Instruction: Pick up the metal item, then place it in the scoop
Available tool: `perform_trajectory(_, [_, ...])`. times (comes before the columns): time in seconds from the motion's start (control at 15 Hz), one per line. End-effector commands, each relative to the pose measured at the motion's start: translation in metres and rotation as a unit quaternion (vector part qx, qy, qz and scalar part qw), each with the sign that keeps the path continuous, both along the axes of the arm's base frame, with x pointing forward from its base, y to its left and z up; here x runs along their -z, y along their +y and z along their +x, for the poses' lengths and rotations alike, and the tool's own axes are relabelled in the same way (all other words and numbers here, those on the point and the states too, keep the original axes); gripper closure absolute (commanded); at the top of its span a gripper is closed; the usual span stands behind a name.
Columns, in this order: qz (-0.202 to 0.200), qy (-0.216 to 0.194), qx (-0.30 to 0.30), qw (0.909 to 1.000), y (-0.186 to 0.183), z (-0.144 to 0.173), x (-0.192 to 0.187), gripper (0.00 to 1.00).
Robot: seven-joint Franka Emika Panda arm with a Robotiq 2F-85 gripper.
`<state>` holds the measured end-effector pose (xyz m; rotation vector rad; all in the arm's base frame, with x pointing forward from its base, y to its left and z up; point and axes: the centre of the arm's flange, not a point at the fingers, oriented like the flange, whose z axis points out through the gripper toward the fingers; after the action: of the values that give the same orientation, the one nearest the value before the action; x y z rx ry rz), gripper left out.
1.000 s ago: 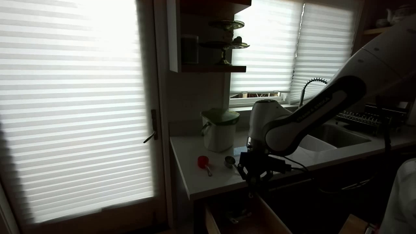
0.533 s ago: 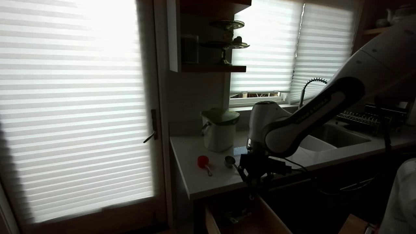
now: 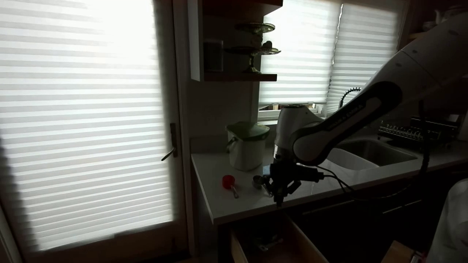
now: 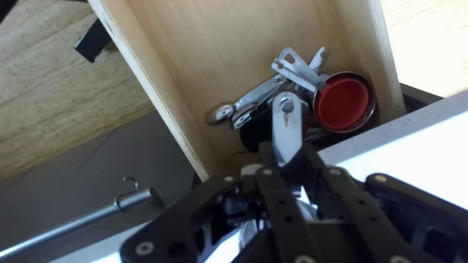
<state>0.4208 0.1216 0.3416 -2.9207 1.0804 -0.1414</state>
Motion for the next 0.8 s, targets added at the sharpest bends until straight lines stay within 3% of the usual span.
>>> perform_trajectory(0.0, [-0.022,0.003,-0.087,0.9960,-0.020,0.039,-0.005,0.95])
perform_trajectory(0.27, [-0.019,0.006,-0.171,0.9850,-0.044,0.076,-0.002,0.95])
perform_trajectory(0.73, [-0.056,0.013,-0.246,0.9676,-0.071,0.128,0.018,0.95])
